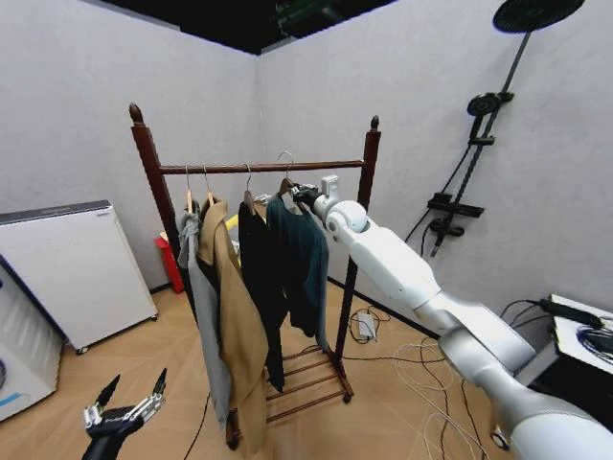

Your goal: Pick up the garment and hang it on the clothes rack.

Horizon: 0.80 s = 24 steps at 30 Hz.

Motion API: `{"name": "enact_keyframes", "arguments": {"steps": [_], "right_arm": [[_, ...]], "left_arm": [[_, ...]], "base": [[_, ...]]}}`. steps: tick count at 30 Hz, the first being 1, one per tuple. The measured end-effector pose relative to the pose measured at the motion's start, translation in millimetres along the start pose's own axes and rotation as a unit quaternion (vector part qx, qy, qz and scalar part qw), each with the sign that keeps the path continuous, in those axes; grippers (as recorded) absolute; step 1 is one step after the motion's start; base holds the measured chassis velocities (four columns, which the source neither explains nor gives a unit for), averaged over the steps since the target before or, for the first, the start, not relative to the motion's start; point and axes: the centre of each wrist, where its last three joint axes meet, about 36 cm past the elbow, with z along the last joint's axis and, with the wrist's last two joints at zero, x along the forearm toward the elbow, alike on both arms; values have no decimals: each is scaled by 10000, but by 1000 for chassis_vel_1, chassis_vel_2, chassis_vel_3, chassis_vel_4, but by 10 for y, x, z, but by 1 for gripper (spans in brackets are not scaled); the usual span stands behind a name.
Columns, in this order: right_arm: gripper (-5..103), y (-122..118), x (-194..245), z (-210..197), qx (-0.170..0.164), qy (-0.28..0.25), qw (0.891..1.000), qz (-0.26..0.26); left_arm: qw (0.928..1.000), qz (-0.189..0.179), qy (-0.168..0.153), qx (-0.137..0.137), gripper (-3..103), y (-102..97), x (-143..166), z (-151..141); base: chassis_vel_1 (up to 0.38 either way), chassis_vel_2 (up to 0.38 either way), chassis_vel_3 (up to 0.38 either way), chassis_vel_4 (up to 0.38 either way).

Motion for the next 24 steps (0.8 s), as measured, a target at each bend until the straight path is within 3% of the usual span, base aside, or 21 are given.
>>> {"name": "enact_keyframes", "arguments": {"steps": [11,20,23,24], "right_arm": [[6,72,20,168,-64,127,9999,41],[37,64,114,89,-180,5,9998,-50],[54,3,345,94,-457,19,9989,-51],[54,3,345,94,-457,19,9989,-51]], "left_arm": [[10000,0,0,0,100,0,0,0],[10000,0,0,0,100,0,0,0],[10000,0,0,1,100,0,0,0],[10000,0,0,1,100,0,0,0]], "base": [[0,0,0,0],[0,0,0,0],[0,0,0,0],[0,0,0,0]]}}
